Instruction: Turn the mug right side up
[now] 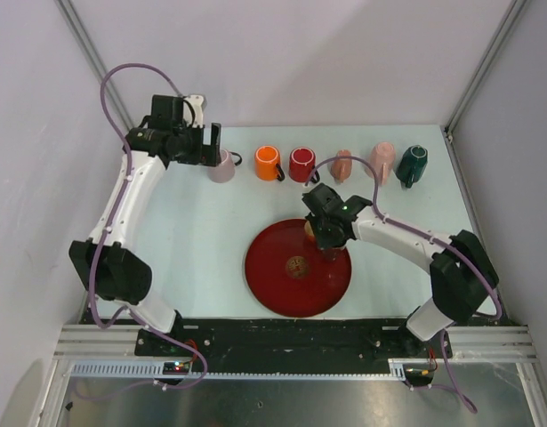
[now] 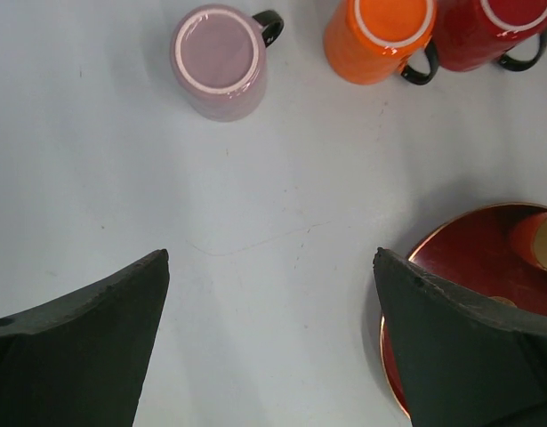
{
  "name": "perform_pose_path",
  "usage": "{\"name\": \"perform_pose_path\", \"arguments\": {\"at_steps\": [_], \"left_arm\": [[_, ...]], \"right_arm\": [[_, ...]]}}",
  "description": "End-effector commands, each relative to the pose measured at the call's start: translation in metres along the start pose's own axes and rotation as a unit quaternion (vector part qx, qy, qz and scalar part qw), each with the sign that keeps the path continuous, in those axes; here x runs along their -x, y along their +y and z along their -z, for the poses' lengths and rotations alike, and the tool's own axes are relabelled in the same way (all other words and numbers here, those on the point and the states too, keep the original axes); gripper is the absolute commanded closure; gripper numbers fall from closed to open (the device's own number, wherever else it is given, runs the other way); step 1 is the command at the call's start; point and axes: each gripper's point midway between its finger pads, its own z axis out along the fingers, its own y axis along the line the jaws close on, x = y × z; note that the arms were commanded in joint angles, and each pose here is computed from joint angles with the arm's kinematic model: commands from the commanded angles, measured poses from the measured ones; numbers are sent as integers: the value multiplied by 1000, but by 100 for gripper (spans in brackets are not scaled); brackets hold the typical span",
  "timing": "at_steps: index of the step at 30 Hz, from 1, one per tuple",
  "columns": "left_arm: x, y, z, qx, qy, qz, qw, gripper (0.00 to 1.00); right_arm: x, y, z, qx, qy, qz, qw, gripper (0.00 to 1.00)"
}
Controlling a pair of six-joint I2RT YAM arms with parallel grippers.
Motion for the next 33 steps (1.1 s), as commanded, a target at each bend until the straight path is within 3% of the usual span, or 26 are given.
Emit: {"name": "perform_pose_path", "arguments": {"at_steps": [1,5,11,14,15,17,18,27,33], "left_arm": [[-9,9,-15,28,16,19,999,0],[-24,16,-34,53,36,55,996,0],[-20,18,-72,83,44,65,993,0],[6,15,-105,44,38,-31,998,0],[17,18,-113,41,31,-69,996,0],[26,28,-133,43,34,-148,988,0],[26,32,-143,37,39,-184,982,0],[44,14,-195,-49,11,-337,940,0],[37,3,-227,-41,35,-528,848,4]], "right_arm": [[24,0,-17,-21,-51,-17,998,100],[19,-2,-25,-27,-42,-22,999,100],[19,-4,-11,-24,-48,-24,998,53],[20,-3,1,-14,-55,-21,998,37],[20,-3,5,-12,-55,-19,998,26],[21,-2,14,-6,-59,-18,998,8],[22,-2,19,-4,-62,-19,998,4],[25,-1,42,13,-75,-19,997,1],[16,-3,46,12,-58,-17,998,0]]}}
